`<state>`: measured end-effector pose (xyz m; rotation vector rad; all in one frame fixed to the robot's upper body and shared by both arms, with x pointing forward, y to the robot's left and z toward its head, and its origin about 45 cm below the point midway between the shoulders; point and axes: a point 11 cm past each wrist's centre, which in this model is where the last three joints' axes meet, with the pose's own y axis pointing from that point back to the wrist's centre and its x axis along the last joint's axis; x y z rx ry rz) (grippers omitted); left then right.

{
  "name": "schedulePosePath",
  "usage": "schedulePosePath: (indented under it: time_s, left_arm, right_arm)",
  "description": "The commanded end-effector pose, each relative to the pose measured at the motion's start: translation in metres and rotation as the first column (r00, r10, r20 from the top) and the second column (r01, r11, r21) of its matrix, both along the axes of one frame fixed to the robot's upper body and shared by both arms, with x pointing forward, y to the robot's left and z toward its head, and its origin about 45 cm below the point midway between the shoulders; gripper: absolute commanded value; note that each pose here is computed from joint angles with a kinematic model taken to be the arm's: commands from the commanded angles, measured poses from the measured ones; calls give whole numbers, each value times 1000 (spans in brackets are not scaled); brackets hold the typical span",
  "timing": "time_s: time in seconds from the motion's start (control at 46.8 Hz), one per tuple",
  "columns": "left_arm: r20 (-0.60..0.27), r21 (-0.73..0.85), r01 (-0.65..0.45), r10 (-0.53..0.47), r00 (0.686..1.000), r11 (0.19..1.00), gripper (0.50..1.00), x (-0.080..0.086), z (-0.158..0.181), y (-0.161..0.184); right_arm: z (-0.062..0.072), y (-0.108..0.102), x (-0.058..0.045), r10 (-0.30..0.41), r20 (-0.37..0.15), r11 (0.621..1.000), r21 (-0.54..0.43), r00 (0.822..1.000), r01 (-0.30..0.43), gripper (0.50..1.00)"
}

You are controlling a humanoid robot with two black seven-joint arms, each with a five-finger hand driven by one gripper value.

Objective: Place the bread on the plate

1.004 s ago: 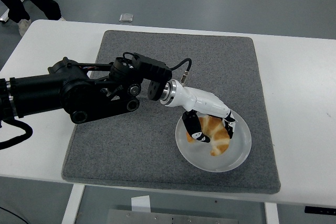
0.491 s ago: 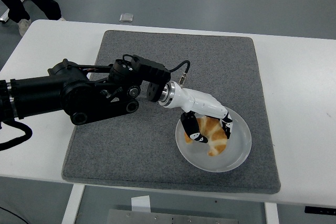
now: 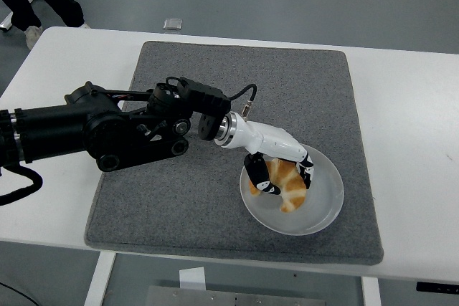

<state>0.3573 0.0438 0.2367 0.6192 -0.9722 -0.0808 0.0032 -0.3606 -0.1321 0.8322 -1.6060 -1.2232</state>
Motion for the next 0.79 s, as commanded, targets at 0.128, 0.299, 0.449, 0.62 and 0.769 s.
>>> schedulePosePath:
  time_s: [0.128, 0.299, 0.449, 0.62, 0.769]
  left_arm:
    - [9, -21, -15, 15, 1000, 1000, 500, 1, -2, 1]
    - [4, -40, -24, 24, 1000, 999, 702, 2, 0, 0]
    - [6, -51, -27, 28, 1000, 998, 833, 2, 1, 0]
    - [5, -59, -28, 29, 1000, 998, 949, 2, 1, -1]
    - [-8, -90, -43, 43, 999, 995, 992, 4, 6, -2]
  right_arm:
    - [0, 0, 0, 0, -1, 1000, 0, 1000, 0, 952]
    - [0, 0, 0, 0, 0, 1000, 0, 1000, 0, 952]
    - [0, 0, 0, 0, -1, 1000, 0, 1000, 0, 952]
    - [0, 0, 0, 0, 0, 1000, 0, 1000, 0, 952]
    - [0, 0, 0, 0, 0, 1000, 0, 1000, 0, 952]
